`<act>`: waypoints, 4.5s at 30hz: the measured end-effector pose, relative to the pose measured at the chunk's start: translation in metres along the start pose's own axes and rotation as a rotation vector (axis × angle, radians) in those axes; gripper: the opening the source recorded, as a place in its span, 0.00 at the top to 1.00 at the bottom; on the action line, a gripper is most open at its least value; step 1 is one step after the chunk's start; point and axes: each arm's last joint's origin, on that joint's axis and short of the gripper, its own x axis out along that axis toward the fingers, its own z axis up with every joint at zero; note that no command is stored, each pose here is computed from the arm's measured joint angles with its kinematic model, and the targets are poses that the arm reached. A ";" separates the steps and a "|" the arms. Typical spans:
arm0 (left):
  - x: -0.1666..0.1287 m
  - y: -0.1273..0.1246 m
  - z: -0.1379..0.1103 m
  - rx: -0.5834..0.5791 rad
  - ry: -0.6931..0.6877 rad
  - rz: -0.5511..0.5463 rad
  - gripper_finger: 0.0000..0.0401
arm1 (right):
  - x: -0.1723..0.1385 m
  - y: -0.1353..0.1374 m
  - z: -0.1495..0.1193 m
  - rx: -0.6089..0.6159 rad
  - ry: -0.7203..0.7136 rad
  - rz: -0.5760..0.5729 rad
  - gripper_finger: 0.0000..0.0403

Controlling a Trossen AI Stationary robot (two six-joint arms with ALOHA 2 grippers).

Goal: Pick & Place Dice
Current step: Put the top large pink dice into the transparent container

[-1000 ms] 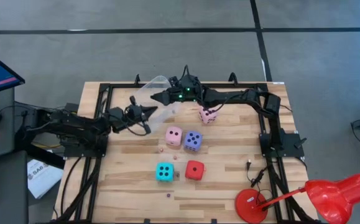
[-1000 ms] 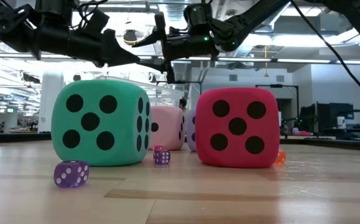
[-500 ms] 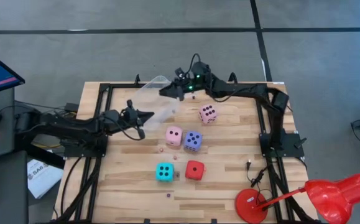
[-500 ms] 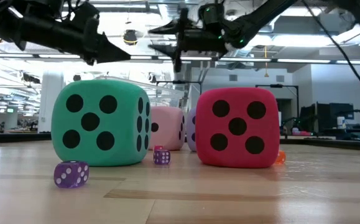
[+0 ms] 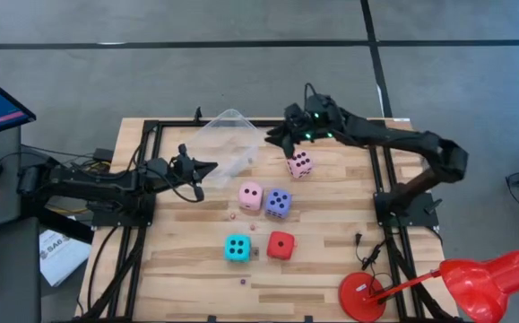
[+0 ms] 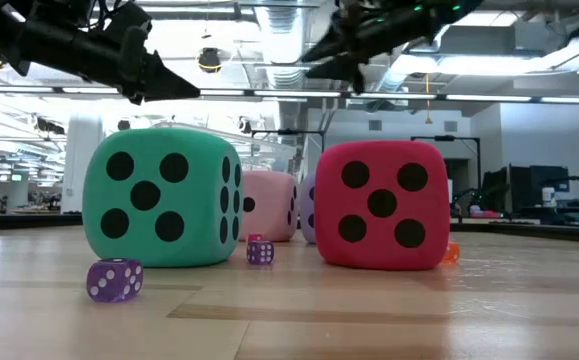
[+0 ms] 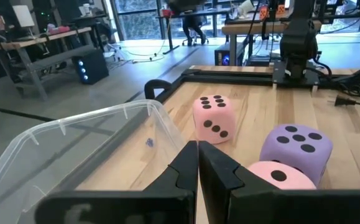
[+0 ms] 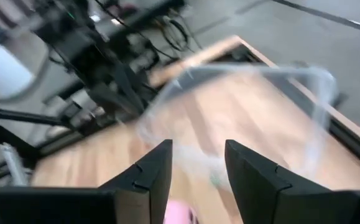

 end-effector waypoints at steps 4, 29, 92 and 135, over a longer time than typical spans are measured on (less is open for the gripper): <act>0.000 0.000 0.000 -0.001 -0.001 0.000 0.99 | -0.019 0.007 -0.021 -0.002 0.039 -0.054 0.65; 0.000 0.000 0.000 -0.001 -0.001 0.000 0.99 | -0.045 0.027 -0.116 0.140 0.186 -0.189 0.66; 0.003 0.003 -0.002 -0.159 0.009 0.020 0.99 | -0.045 -0.004 -0.084 0.159 -0.078 -0.233 0.66; 0.005 0.013 0.008 -0.035 -0.088 0.041 0.99 | -0.045 -0.007 -0.082 0.007 -0.078 -0.246 0.66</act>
